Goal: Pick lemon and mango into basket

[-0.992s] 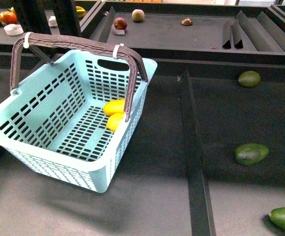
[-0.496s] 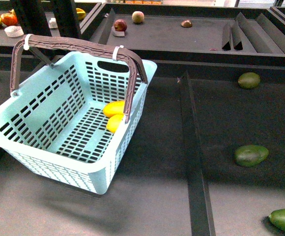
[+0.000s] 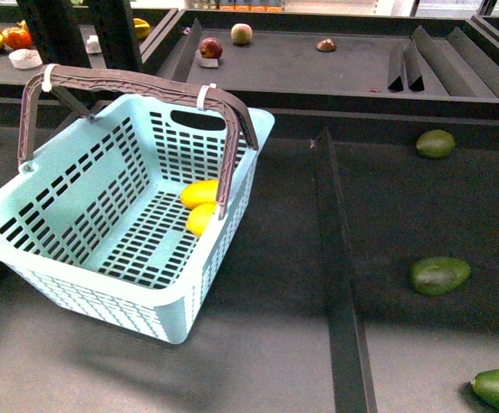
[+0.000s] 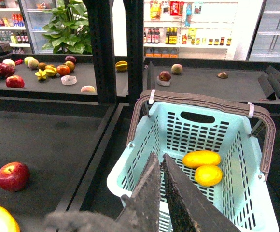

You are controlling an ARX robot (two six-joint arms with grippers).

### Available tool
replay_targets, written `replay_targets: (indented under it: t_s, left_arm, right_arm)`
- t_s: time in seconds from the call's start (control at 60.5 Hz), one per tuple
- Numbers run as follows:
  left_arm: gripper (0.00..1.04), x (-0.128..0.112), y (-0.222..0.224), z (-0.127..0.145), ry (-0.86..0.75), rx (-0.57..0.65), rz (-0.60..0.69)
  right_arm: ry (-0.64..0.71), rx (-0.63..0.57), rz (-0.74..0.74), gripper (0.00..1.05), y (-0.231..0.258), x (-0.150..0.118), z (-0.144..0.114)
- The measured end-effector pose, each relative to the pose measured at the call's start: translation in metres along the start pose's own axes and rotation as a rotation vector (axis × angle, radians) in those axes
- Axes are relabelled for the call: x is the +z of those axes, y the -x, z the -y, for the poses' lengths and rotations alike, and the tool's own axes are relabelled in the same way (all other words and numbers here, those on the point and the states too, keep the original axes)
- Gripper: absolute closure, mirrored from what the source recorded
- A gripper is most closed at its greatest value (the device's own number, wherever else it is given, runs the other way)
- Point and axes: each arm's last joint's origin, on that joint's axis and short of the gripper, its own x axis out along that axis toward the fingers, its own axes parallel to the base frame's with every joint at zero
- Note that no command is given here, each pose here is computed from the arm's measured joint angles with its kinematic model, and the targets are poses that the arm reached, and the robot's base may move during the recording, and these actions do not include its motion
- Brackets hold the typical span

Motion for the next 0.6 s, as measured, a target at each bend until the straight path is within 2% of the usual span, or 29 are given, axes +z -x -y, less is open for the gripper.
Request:
replay_targets:
  t_s: [0.083, 0.595]
  left_arm:
    - [1.01, -0.004, 0.007, 0.000, 0.000, 0.001, -0.034]
    - [1.01, -0.003, 0.011, 0.000, 0.000, 0.000, -0.005]
  right_arm:
    - [0.000, 0.000, 0.000, 0.09, 0.000, 0.000, 0.000]
    - [0.000, 0.000, 0.000, 0.09, 0.000, 0.000, 0.000]
